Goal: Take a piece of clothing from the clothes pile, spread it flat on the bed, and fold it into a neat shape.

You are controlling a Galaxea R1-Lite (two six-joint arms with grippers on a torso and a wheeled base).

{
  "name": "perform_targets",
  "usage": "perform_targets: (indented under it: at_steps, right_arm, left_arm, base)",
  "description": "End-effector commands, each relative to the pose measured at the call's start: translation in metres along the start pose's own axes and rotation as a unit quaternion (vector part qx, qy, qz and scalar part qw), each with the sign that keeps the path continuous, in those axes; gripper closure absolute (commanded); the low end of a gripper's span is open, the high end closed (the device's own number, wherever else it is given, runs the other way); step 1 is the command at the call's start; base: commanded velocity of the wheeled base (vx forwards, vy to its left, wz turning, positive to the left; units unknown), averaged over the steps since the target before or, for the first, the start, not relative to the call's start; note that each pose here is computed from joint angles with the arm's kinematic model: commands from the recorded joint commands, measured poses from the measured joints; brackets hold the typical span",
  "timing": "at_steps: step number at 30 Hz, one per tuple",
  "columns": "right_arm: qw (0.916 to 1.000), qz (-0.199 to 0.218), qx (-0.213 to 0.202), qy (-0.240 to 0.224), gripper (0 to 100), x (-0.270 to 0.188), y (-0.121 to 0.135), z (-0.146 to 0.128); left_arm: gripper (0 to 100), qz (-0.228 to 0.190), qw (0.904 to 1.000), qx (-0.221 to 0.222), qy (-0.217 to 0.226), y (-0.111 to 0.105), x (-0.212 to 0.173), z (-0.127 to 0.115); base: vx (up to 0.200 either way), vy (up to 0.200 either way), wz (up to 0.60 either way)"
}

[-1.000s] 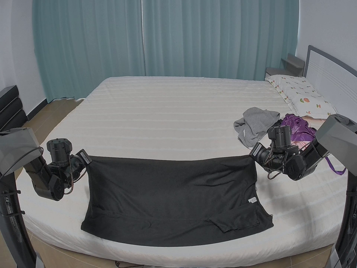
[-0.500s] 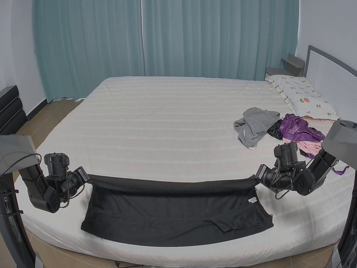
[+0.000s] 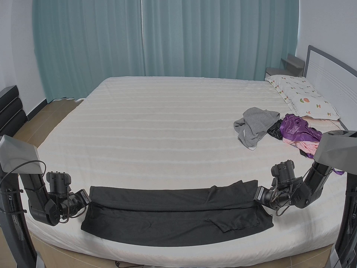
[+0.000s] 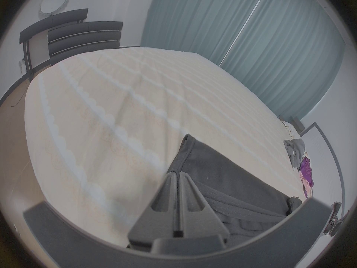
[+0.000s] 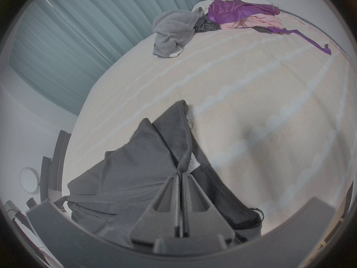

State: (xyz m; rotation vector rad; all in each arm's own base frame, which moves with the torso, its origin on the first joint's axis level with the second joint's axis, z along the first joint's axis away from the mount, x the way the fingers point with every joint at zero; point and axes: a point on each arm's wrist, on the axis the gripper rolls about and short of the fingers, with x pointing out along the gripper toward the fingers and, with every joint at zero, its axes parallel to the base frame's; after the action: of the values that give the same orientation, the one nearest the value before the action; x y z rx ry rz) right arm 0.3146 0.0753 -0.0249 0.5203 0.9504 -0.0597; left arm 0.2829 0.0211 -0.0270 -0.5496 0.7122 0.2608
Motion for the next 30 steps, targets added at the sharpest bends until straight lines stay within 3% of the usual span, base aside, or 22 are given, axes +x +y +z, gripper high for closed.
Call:
perform_targets:
  at_steps: [1,3,4,5,11,18,25,30]
  right_arm:
    - [0.9999,-0.010,-0.003,0.014,100,0.009,-0.004,-0.006]
    - [0.9998,-0.011,-0.003,0.016,100,0.010,-0.005,-0.006]
    - [0.9998,-0.011,-0.004,0.015,0,0.010,-0.004,-0.006]
    - [0.9998,-0.012,-0.004,0.016,0,0.010,-0.005,-0.007]
    - [0.9999,0.008,-0.001,-0.010,0,-0.001,0.003,0.004]
    - [0.9978,0.044,0.012,-0.048,0,-0.014,0.011,0.029]
    - [0.9959,0.065,0.058,-0.025,0,0.002,0.000,0.030]
    - [0.9944,0.064,0.074,-0.039,0,0.006,-0.013,0.035]
  left_arm:
    - [100,0.012,0.9997,-0.001,0.022,0.007,0.004,-0.013]
    - [100,0.009,0.9998,0.000,0.018,0.007,0.003,-0.014]
    - [100,0.009,0.9998,0.000,0.020,0.007,0.003,-0.015]
    - [0,0.005,0.9999,0.001,0.015,0.007,0.003,-0.015]
    - [0,-0.001,1.0000,0.002,0.008,0.004,0.000,-0.013]
    - [0,-0.028,0.9988,-0.008,-0.039,-0.007,0.004,0.008]
    - [0,-0.058,0.9945,-0.034,-0.081,-0.023,0.039,0.031]
    - [0,-0.045,0.9961,-0.037,-0.066,-0.017,0.029,0.027]
  base:
    - [0.000,0.000,0.00]
    - [0.000,0.000,0.00]
    - [0.000,0.000,0.00]
    - [0.000,0.000,0.00]
    - [0.000,0.000,0.00]
    - [0.000,0.000,0.00]
    - [0.000,0.000,0.00]
    - [0.000,0.000,0.00]
